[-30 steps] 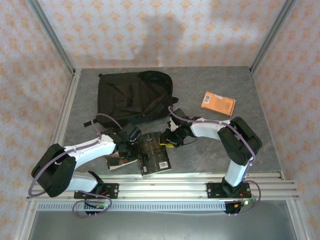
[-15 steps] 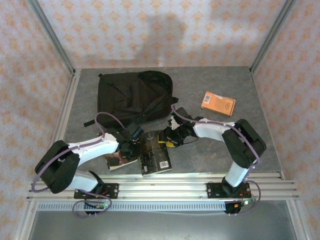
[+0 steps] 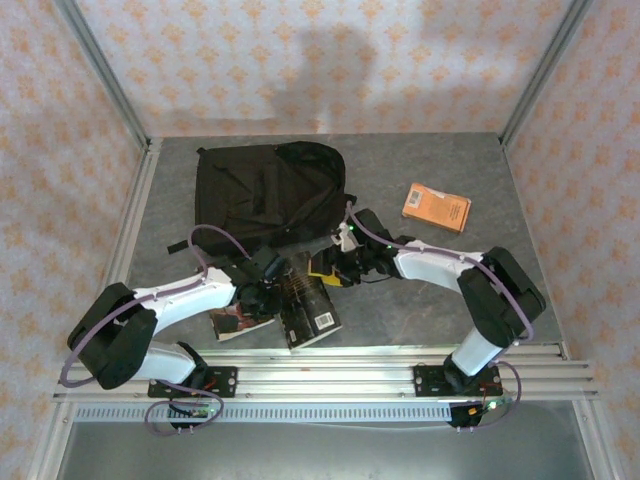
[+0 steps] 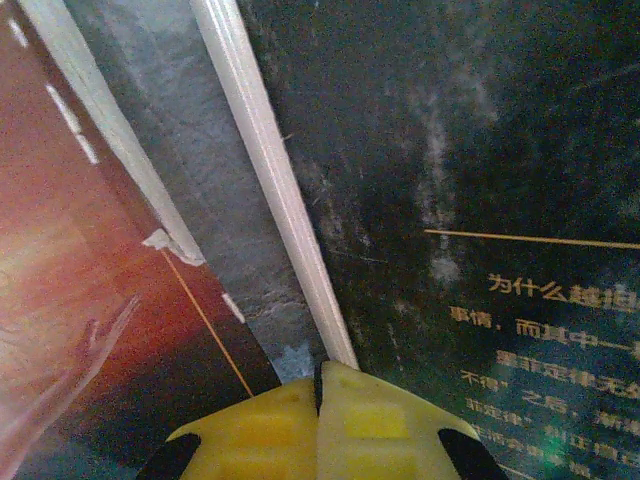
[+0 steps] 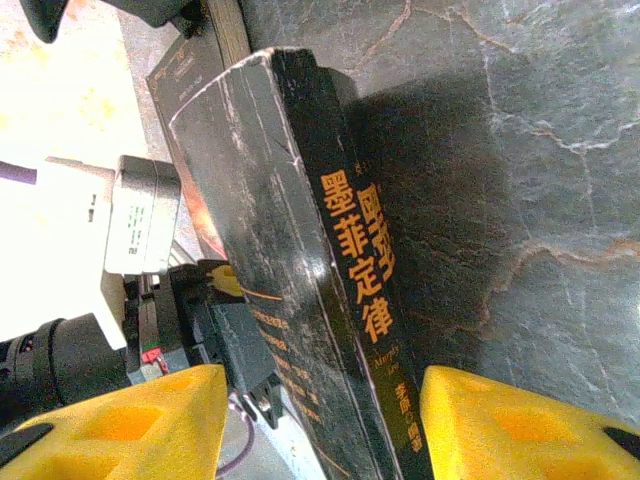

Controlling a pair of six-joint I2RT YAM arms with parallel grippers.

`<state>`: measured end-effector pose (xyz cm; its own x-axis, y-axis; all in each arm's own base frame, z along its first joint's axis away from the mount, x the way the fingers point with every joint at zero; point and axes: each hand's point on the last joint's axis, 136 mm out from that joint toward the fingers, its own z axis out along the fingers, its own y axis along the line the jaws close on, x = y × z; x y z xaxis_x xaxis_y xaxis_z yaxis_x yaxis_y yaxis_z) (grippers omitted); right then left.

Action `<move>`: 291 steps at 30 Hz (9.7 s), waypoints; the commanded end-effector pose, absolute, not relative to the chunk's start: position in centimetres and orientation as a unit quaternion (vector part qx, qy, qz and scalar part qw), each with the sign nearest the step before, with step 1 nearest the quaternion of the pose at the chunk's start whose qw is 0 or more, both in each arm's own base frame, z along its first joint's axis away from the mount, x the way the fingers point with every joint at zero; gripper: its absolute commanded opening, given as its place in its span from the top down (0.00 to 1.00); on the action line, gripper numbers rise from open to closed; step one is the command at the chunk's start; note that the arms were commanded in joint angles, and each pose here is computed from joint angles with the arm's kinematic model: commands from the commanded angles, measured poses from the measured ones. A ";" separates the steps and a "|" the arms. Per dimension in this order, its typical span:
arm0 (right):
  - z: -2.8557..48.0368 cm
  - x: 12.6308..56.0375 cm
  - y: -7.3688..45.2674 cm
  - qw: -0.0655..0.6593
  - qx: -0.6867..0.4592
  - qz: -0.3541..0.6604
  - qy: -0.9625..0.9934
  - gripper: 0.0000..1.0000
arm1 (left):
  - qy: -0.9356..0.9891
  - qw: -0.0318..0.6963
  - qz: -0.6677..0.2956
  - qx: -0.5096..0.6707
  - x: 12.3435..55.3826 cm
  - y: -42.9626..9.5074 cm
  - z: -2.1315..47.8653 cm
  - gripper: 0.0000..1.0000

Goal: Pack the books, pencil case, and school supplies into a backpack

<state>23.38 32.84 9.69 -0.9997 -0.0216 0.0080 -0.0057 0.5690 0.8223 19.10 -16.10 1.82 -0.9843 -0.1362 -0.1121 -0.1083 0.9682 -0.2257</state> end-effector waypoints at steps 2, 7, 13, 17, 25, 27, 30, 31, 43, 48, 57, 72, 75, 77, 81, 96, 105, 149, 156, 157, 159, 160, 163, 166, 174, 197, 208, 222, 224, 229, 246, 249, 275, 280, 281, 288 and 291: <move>9.6 20.7 35.7 0.060 0.044 -0.510 -0.857 0.46 | 0.992 0.073 -0.085 -0.053 19.0 -15.2 0.7 1.00; 7.8 20.5 35.6 0.069 0.039 -0.493 -0.867 0.47 | 0.992 0.074 -0.083 -0.054 18.9 -15.1 0.5 1.00; 6.2 21.5 33.4 0.022 0.037 -0.414 -0.909 0.64 | 0.992 0.081 -0.081 -0.054 19.1 -14.9 1.1 1.00; 6.3 22.6 30.8 -0.030 0.049 -0.329 -0.943 0.83 | 0.989 0.104 -0.089 -0.057 19.5 -14.8 3.2 1.00; 14.4 24.3 29.4 -0.172 0.109 -0.336 -0.920 0.94 | 0.967 0.203 -0.153 -0.032 21.3 -15.8 12.1 0.45; 17.9 24.2 29.5 -0.210 0.129 -0.360 -0.900 0.94 | 0.954 0.237 -0.183 -0.004 21.7 -16.5 15.1 0.29; 21.6 23.7 29.8 -0.249 0.165 -0.393 -0.870 0.97 | 0.929 0.281 -0.236 0.048 21.8 -18.0 19.2 0.20; 22.9 23.3 29.9 -0.263 0.184 -0.405 -0.856 0.97 | 0.918 0.295 -0.257 0.069 21.8 -18.7 20.6 0.19; 33.6 13.5 28.2 -0.394 0.404 -0.527 -0.636 0.90 | 0.799 0.436 -0.361 0.205 19.9 -20.9 29.8 0.20; 34.3 10.9 26.6 -0.426 0.462 -0.504 -0.592 0.91 | 0.698 0.515 -0.414 0.276 16.7 -21.1 32.9 0.16; 35.3 12.2 26.4 -0.480 0.451 -0.478 -0.581 0.95 | 0.658 0.475 -0.459 0.360 14.0 -23.3 33.0 0.16; 36.7 9.2 26.6 -0.509 0.500 -0.512 -0.479 0.95 | 0.624 0.512 -0.423 0.413 14.4 -24.3 33.2 0.11; 36.9 8.8 26.6 -0.510 0.507 -0.512 -0.470 0.95 | 0.617 0.507 -0.429 0.423 14.4 -25.2 33.4 0.08; 36.9 8.8 26.6 -0.510 0.508 -0.513 -0.468 0.95 | 0.607 0.506 -0.434 0.433 14.1 -25.9 33.5 0.09; 36.9 9.2 26.6 -0.515 0.499 -0.509 -0.475 0.96 | 0.583 0.500 -0.455 0.451 13.1 -26.7 34.2 0.17; 37.2 10.3 26.2 -0.539 0.460 -0.505 -0.492 0.99 | 0.557 0.516 -0.465 0.456 12.1 -26.3 35.3 1.00; 37.3 16.4 24.1 -0.610 0.310 -0.438 -0.583 0.57 | 0.618 0.558 -0.462 0.307 16.8 -25.3 36.3 1.00; 35.3 26.6 30.6 -0.253 -0.120 -0.725 -0.629 0.46 | 0.602 0.493 -0.577 -0.249 26.3 -17.4 34.1 1.00; 33.8 27.3 28.5 -0.311 -0.145 -0.648 -0.680 0.99 | 0.676 0.471 -0.519 -0.230 27.0 -18.4 31.9 0.98; 33.1 27.4 27.8 -0.322 -0.151 -0.619 -0.700 1.00 | 0.691 0.470 -0.501 -0.223 27.0 -18.3 31.6 0.87; 32.0 27.7 26.1 -0.349 -0.165 -0.570 -0.725 1.00 | 0.717 0.479 -0.463 -0.204 27.1 -18.1 31.0 0.57; 31.5 27.9 25.0 -0.364 -0.175 -0.544 -0.736 1.00 | 0.736 0.482 -0.433 -0.196 27.2 -17.7 30.6 0.45; 29.2 28.2 20.5 -0.409 -0.212 -0.439 -0.771 1.00 | 0.787 0.486 -0.341 -0.167 27.7 -16.7 29.6 0.31; 27.9 28.0 16.6 -0.450 -0.232 -0.358 -0.784 1.00 | 0.847 0.451 -0.252 -0.129 29.1 -16.7 28.4 0.28; 28.4 27.1 10.8 -0.529 -0.221 -0.221 -0.789 1.00 | 0.929 0.358 -0.094 0.006 35.7 -21.2 26.1 0.20; 26.1 26.6 9.4 -0.543 -0.199 -0.195 -0.792 1.00 | 0.961 0.245 0.061 0.113 48.0 -24.9 14.2 0.49; 27.3 26.6 9.4 -0.552 -0.187 -0.193 -0.789 1.00 | 0.956 0.266 -0.050 0.111 46.3 -26.7 17.3 1.00; 32.3 26.9 9.1 -0.591 -0.191 -0.213 -0.755 1.00 | 0.926 0.304 -0.158 0.159 37.5 -30.1 22.4 1.00; 32.9 27.0 9.8 -0.590 -0.190 -0.242 -0.747 1.00 | 0.918 0.329 -0.164 0.146 37.3 -29.4 23.7 1.00; 34.1 27.9 12.3 -0.564 -0.192 -0.309 -0.741 1.00 | 0.884 0.408 -0.203 0.104 36.7 -28.0 28.5 1.00; 32.3 34.0 19.2 -0.387 -0.296 -0.514 -0.706 1.00 | 0.818 0.539 -0.194 0.039 36.0 -23.0 33.6 1.00; 30.2 35.3 21.5 -0.319 -0.309 -0.528 -0.724 1.00 | 0.819 0.537 -0.198 0.035 36.2 -23.0 33.1 1.00; 15.2 47.2 37.0 -0.168 -0.183 -0.523 -0.816 0.45 | 0.823 0.529 -0.205 0.029 40.5 -24.3 32.6 1.00; 16.2 47.6 33.7 -0.223 -0.180 -0.451 -0.845 0.11 | 0.839 0.514 -0.181 0.004 42.5 -23.1 31.1 1.00; 16.7 47.4 32.5 -0.240 -0.183 -0.431 -0.851 0.08 | 0.841 0.511 -0.177 -0.004 43.0 -22.8 30.8 1.00; 19.8 45.6 25.4 -0.324 -0.228 -0.342 -0.852 0.06 | 0.857 0.477 -0.189 -0.045 47.2 -22.3 27.7 1.00; 21.4 44.5 22.7 -0.367 -0.259 -0.319 -0.835 0.09 | 0.865 0.456 -0.206 -0.033 48.6 -23.7 26.2 1.00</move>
